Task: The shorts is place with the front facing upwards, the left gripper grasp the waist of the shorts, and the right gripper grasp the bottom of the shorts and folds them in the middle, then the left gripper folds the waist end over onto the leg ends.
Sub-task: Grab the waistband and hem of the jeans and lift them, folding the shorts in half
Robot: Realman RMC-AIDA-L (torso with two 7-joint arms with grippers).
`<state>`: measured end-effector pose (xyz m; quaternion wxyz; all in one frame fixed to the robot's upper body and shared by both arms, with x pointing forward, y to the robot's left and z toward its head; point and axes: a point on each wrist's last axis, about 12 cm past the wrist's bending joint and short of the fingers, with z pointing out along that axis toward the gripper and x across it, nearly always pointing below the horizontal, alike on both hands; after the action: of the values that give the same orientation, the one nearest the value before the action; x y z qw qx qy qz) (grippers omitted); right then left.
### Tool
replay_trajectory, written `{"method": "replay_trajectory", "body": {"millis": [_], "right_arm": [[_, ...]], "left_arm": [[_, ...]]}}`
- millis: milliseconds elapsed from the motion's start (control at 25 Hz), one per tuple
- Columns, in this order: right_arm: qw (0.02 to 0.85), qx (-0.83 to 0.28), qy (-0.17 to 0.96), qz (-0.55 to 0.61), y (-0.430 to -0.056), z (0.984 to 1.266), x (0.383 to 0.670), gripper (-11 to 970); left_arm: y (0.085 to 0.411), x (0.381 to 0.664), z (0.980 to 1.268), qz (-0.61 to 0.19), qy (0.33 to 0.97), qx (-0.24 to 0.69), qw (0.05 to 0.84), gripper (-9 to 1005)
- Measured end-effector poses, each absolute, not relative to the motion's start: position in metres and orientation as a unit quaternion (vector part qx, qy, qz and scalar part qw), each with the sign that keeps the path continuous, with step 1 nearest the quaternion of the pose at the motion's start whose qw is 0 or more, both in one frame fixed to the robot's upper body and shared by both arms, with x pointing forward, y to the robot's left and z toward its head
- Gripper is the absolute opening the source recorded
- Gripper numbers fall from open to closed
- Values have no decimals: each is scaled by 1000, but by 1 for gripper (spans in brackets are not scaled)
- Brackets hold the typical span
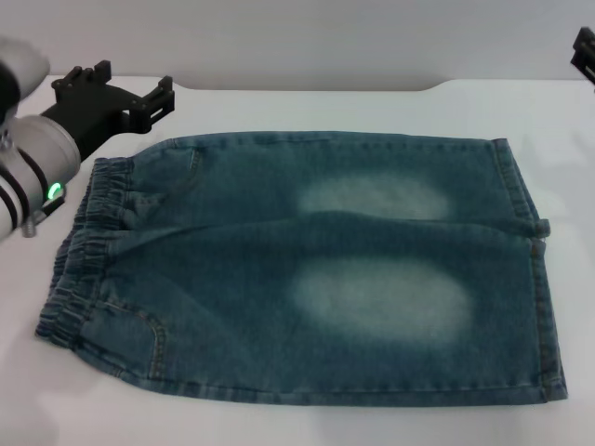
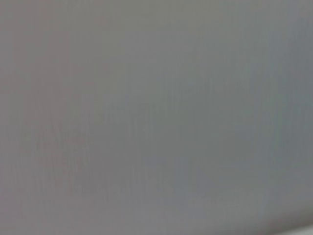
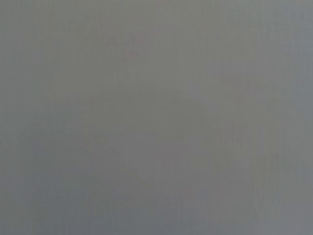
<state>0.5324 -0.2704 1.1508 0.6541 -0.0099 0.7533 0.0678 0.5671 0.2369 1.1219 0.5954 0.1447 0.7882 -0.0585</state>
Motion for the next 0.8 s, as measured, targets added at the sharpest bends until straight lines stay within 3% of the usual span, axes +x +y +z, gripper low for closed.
{"method": "replay_trajectory", "body": {"millis": [320, 520, 800], "right_arm": [[589, -22, 798, 127, -292, 1185, 535, 768], [519, -41, 839, 157, -304, 1190, 534, 769], [488, -27, 855, 174, -319, 1189, 516, 768]], "left_arm": [[232, 561, 1155, -24, 843, 203, 498, 781], [238, 562, 1161, -13, 860, 218, 462, 781], [243, 553, 1167, -6, 875, 229, 426, 780]]}}
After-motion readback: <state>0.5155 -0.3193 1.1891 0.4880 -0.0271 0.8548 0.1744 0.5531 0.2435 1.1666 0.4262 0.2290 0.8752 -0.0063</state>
